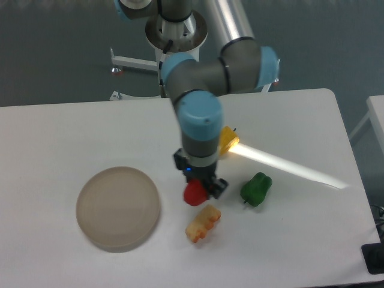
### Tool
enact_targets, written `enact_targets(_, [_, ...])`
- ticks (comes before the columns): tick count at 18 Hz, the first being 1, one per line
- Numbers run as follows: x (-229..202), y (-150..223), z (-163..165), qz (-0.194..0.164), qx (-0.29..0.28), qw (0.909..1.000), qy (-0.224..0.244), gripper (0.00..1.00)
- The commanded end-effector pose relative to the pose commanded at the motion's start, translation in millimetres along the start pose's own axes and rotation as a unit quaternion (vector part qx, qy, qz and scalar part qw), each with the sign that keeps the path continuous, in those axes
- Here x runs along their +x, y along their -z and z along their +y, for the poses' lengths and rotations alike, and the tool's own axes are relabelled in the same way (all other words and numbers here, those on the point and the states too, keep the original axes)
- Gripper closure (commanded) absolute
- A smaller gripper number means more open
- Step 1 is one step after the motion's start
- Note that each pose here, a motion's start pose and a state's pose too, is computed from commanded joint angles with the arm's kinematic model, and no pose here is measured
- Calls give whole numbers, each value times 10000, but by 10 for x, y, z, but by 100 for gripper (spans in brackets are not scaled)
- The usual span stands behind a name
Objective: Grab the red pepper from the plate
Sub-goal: 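Lift the red pepper off the plate and carry it away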
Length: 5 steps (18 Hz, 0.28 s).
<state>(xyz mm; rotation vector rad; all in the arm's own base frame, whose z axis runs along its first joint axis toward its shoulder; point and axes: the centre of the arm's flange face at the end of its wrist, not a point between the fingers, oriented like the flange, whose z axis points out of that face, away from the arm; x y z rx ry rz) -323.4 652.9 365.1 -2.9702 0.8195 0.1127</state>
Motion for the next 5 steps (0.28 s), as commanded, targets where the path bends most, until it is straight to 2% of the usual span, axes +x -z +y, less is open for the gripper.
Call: enact_targets(5, [-125,29,37,-79,8,9999,-116,45])
